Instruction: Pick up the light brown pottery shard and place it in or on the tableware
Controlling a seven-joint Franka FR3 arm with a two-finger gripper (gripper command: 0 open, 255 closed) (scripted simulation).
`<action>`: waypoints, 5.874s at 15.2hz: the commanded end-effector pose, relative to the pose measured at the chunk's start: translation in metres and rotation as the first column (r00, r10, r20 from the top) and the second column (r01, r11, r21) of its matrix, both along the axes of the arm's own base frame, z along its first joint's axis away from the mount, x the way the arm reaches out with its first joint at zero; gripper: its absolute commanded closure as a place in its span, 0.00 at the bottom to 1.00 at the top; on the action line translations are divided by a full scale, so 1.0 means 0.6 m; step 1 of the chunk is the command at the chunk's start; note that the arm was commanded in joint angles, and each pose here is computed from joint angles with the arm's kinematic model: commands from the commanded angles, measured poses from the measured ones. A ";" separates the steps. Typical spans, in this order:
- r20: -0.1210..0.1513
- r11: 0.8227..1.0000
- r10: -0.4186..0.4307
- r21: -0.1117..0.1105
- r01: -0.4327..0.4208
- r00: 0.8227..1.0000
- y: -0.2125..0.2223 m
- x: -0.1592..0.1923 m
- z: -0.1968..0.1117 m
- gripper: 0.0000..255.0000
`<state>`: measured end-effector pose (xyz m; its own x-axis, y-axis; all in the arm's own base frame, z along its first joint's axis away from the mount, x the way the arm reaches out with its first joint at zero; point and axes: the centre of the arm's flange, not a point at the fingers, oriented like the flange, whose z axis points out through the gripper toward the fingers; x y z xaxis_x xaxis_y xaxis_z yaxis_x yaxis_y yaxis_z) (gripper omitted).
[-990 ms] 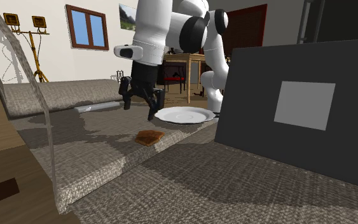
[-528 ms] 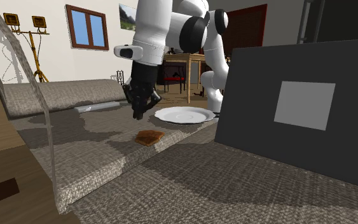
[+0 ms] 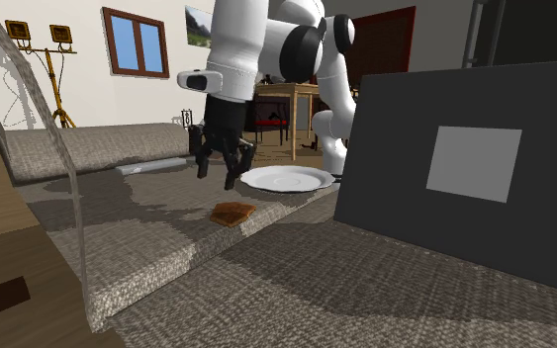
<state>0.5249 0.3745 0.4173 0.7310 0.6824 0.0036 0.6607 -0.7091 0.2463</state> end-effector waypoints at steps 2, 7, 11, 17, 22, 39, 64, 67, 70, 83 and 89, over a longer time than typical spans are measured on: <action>-0.003 0.996 0.000 0.092 0.000 1.000 0.031 0.003 -0.005 0.00; -0.009 0.969 0.002 0.245 0.001 1.000 0.085 0.009 -0.008 0.00; -0.009 0.969 0.002 0.245 0.001 1.000 0.088 0.014 -0.042 0.00; -0.009 0.969 0.002 0.245 0.001 1.000 0.090 0.019 -0.073 0.00; -0.009 0.969 0.002 0.245 0.001 1.000 0.090 0.019 -0.073 0.00; -0.009 0.969 0.002 0.245 0.001 1.000 0.090 0.019 -0.012 1.00; -0.262 0.908 -0.237 0.283 0.310 0.935 -0.058 -0.022 0.019 0.00; -0.288 0.942 -0.164 0.237 0.236 0.944 -0.073 -0.038 -0.008 0.00; -0.288 0.942 -0.164 0.237 0.236 0.944 -0.071 -0.041 -0.034 0.00; -0.288 0.942 -0.164 0.237 0.236 0.944 -0.068 -0.044 -0.065 1.00; -0.288 0.942 -0.164 0.237 0.236 0.944 -0.068 -0.044 -0.065 1.00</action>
<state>0.4983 0.3337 0.3782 0.8517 0.5221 -0.0455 0.5132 -0.8484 -0.1296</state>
